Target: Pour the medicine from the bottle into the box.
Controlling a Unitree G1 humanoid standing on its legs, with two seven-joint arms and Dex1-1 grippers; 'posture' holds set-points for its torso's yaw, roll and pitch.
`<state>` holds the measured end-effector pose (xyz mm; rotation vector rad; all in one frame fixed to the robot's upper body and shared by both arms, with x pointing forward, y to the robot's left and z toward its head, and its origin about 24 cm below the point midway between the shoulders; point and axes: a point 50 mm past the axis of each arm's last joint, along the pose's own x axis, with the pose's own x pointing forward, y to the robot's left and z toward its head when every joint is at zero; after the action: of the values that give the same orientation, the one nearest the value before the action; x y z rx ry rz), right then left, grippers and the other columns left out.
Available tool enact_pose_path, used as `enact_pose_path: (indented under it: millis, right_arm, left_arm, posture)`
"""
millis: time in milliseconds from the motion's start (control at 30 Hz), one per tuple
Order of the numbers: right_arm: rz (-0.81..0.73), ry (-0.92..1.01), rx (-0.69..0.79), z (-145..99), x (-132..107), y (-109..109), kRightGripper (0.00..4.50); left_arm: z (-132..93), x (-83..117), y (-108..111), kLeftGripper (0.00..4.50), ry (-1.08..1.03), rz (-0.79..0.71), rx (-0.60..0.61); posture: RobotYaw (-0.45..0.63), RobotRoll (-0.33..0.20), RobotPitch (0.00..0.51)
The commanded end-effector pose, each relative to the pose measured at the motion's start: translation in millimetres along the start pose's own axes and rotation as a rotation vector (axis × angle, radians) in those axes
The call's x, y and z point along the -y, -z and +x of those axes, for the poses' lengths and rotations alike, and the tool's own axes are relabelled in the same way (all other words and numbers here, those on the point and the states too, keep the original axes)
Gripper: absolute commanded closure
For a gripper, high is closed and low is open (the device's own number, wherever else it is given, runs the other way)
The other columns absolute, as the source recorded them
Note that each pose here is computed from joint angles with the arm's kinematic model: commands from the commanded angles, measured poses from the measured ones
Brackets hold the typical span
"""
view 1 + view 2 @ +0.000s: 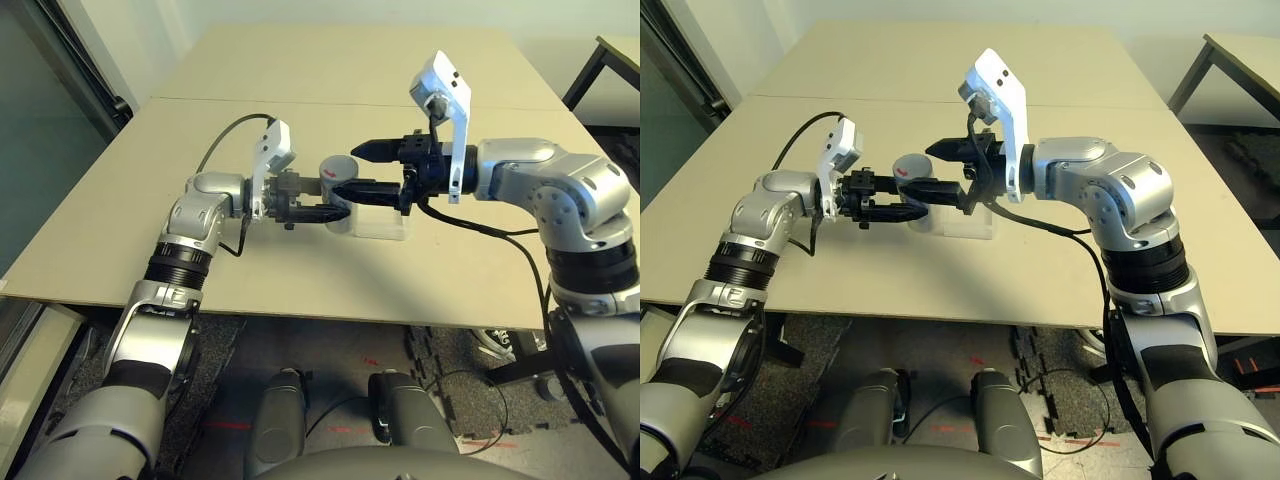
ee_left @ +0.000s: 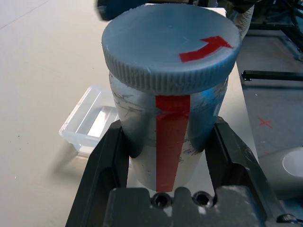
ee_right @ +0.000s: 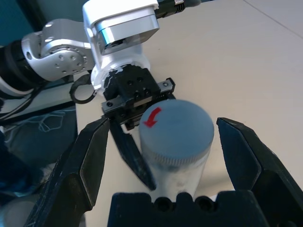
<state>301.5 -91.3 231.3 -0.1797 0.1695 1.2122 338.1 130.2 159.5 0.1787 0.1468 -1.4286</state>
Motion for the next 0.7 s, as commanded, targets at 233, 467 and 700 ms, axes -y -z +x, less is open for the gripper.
enact_pose_path:
  millis: [233,467,700]
  right_arm:
    - [-0.053,0.019,-0.022,12,5,2,0.00]
    - [-0.028,0.023,0.018,10,6,2,1.32]
    - [-0.013,-0.029,0.160,0,10,-13,1.89]
  left_arm:
    - [6,2,-8,2.06,0.028,0.029,0.003]
    - [4,3,-7,2.06,0.022,0.024,0.007]
    - [-3,4,-7,2.06,0.018,0.024,-0.004]
  posture:
    - [-0.04,0.000,0.063]
    - [-0.04,0.000,0.070]
    - [-0.04,0.000,0.069]
